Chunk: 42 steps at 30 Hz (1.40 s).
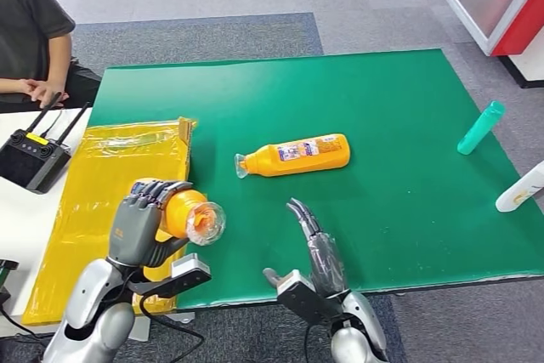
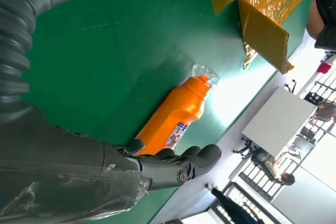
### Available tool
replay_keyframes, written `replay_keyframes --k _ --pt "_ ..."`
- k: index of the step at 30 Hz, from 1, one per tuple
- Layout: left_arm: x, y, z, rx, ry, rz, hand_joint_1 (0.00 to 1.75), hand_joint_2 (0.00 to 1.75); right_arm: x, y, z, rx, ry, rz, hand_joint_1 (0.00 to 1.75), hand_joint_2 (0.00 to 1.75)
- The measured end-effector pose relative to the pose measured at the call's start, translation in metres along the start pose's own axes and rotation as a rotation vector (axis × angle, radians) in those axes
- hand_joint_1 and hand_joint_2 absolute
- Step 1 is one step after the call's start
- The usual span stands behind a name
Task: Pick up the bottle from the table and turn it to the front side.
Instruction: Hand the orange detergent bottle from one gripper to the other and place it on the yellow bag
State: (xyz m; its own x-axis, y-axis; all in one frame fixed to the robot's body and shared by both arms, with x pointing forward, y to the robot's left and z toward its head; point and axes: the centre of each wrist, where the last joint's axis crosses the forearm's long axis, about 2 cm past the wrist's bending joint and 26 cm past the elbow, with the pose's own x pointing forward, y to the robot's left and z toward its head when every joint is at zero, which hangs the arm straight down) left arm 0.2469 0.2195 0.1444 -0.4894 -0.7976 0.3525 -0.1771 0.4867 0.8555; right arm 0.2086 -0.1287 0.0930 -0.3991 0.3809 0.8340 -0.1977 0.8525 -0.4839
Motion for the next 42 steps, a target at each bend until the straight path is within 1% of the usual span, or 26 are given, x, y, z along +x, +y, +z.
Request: replay_keyframes --k 7,10,13,16,20,25,30,35,42 --pt "-0.001 0.001 0.000 0.006 0.011 -0.030 1.75 1.75 0.000 -0.001 0.001 -0.007 0.005 0.001 0.00 1.75" --pt "-0.002 0.001 0.001 -0.004 0.052 -0.082 1.75 1.75 0.000 -0.002 0.002 -0.013 0.011 0.000 0.00 1.75" --pt "-0.006 0.001 0.001 -0.049 0.115 -0.158 1.75 1.75 0.000 -0.004 0.004 -0.022 0.022 -0.001 0.00 1.75" --pt "-0.016 -0.002 -0.001 -0.118 0.186 -0.236 1.75 1.75 -0.001 -0.005 0.006 -0.028 0.034 -0.001 0.00 1.75" --pt "-0.034 -0.008 -0.003 -0.219 0.271 -0.322 1.75 1.75 -0.001 -0.006 0.006 -0.035 0.045 0.001 0.00 1.75" --pt "-0.056 -0.008 -0.002 -0.265 0.334 -0.374 1.75 1.75 -0.002 -0.007 0.006 -0.039 0.053 0.000 0.00 1.75" --pt "-0.069 -0.006 -0.003 -0.287 0.372 -0.409 1.75 1.75 -0.002 -0.009 0.006 -0.038 0.055 -0.001 0.00 1.75" --pt "-0.080 -0.009 -0.013 -0.327 0.383 -0.457 1.75 1.75 -0.001 -0.009 0.004 -0.032 0.052 -0.005 0.00 1.75" --pt "-0.085 -0.013 -0.023 -0.353 0.373 -0.477 1.75 1.75 -0.001 -0.009 0.003 -0.033 0.052 -0.008 0.00 1.75"
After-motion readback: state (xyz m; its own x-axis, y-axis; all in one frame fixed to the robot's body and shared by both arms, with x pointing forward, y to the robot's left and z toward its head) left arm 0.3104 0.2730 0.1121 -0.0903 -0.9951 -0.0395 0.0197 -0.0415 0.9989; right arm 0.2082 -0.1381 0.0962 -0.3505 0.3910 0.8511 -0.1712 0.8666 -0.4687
